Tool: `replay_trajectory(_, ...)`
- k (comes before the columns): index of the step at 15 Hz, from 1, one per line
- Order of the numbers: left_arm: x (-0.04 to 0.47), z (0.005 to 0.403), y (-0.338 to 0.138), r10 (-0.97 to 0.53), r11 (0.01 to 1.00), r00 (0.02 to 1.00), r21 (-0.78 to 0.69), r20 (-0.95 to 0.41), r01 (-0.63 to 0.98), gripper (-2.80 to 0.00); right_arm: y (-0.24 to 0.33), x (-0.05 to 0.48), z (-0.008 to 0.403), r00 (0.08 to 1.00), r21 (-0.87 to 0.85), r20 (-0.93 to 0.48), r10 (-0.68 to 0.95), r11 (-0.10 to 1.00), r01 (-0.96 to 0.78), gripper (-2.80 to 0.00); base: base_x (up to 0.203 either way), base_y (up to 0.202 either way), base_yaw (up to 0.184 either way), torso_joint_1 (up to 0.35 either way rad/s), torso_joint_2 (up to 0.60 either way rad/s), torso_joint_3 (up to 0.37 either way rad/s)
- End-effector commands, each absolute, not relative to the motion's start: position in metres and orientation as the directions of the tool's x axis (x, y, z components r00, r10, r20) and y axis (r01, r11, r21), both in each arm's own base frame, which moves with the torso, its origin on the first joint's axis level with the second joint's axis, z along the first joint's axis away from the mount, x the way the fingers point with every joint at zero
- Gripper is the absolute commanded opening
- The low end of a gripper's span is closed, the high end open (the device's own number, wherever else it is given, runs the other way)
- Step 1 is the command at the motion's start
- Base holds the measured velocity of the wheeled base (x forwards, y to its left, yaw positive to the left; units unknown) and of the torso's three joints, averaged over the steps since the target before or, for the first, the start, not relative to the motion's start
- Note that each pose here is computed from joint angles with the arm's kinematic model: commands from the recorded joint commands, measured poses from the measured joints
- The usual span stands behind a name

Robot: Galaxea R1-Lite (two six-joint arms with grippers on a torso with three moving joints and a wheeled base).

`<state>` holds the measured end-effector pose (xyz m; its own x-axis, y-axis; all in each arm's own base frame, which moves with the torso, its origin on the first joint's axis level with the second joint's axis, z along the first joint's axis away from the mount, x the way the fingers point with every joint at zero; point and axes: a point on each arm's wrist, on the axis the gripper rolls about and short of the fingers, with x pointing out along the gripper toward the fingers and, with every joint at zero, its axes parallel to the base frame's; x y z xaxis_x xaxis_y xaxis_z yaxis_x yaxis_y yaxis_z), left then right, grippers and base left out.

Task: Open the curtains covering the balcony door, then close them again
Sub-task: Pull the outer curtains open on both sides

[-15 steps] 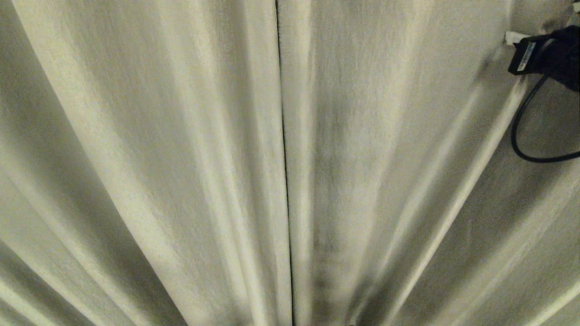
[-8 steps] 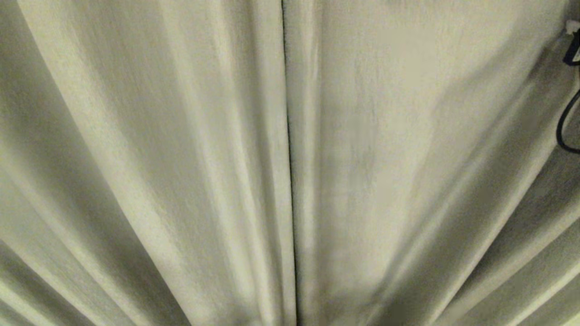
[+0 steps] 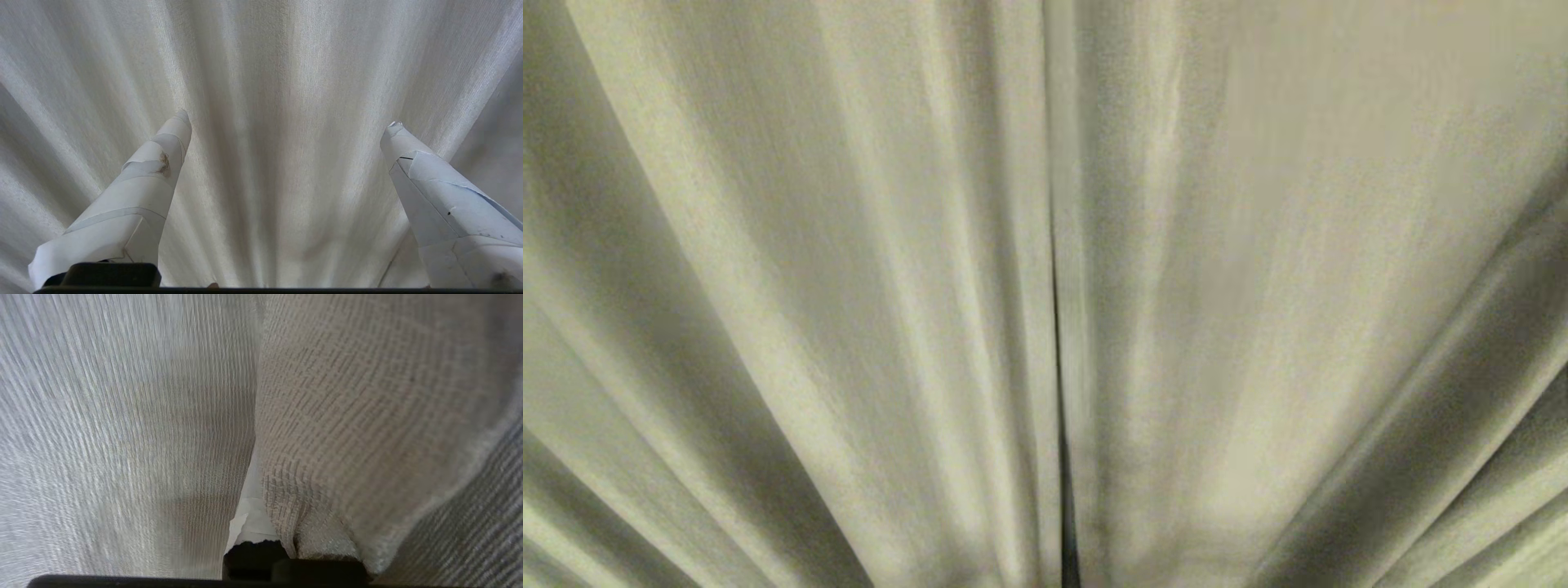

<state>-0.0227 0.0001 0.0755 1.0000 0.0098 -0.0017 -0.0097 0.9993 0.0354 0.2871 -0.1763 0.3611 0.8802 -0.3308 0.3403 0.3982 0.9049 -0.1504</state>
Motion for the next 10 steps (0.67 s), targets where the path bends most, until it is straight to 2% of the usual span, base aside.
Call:
replay_trajectory(1, -0.023, 0.076, 0.0, 0.009, 0.999, 1.0, 0.035, -0.002, -0.009, 0.0, -0.212, 0.298, 0.347, 0.865, -0.143, 0.314, -0.392, 0.881, 0.451, -2.8, 0.0, 0.0, 0.0, 0.0, 0.0, 0.0)
replay_trajectory(10, -0.023, 0.076, 0.0, 0.011, 0.999, 1.0, 0.035, -0.002, -0.01, 0.0, -0.282, 0.294, 0.33, 0.801, -0.127, 0.307, -0.514, 0.812, 0.57, -2.8, 0.0, 0.0, 0.0, 0.0, 0.0, 0.0)
